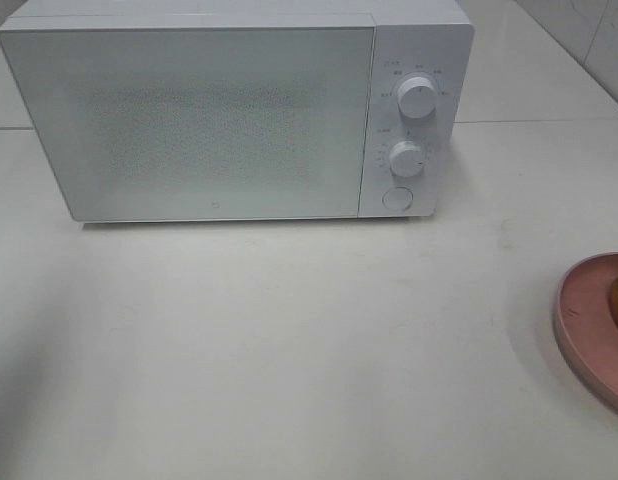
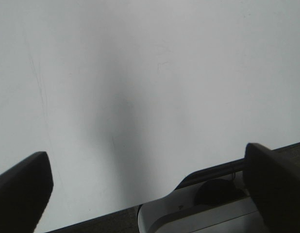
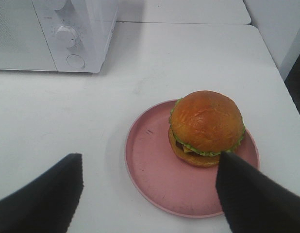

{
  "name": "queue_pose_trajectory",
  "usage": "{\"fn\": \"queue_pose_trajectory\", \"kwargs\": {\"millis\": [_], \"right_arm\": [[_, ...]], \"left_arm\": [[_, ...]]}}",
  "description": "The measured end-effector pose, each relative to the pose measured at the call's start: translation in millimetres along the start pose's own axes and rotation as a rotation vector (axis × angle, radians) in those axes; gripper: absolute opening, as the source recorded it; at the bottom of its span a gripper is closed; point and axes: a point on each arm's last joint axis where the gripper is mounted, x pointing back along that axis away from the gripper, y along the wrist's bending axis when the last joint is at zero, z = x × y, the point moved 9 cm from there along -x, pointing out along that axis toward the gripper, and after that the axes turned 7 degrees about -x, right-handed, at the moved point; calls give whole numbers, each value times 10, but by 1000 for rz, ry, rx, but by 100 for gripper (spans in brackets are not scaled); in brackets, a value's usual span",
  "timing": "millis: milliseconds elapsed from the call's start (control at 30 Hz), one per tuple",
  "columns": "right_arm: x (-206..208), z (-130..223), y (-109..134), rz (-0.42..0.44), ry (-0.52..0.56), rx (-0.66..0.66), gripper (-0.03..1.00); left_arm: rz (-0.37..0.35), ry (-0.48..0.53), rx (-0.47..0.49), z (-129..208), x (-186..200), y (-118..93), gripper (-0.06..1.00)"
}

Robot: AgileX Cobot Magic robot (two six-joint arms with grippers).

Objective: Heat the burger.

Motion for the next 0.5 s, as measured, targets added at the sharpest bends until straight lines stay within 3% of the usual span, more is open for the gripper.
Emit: {"fn": "queue_pose_trajectory", "kwargs": {"millis": [167, 500], "right_arm": [[0, 0, 0, 0, 0, 0, 74], [0, 0, 0, 0, 0, 0, 74]], "left_arm": [[-41, -24, -2, 394, 23, -26, 98], [-75, -114, -11, 807, 29, -91, 99]]}}
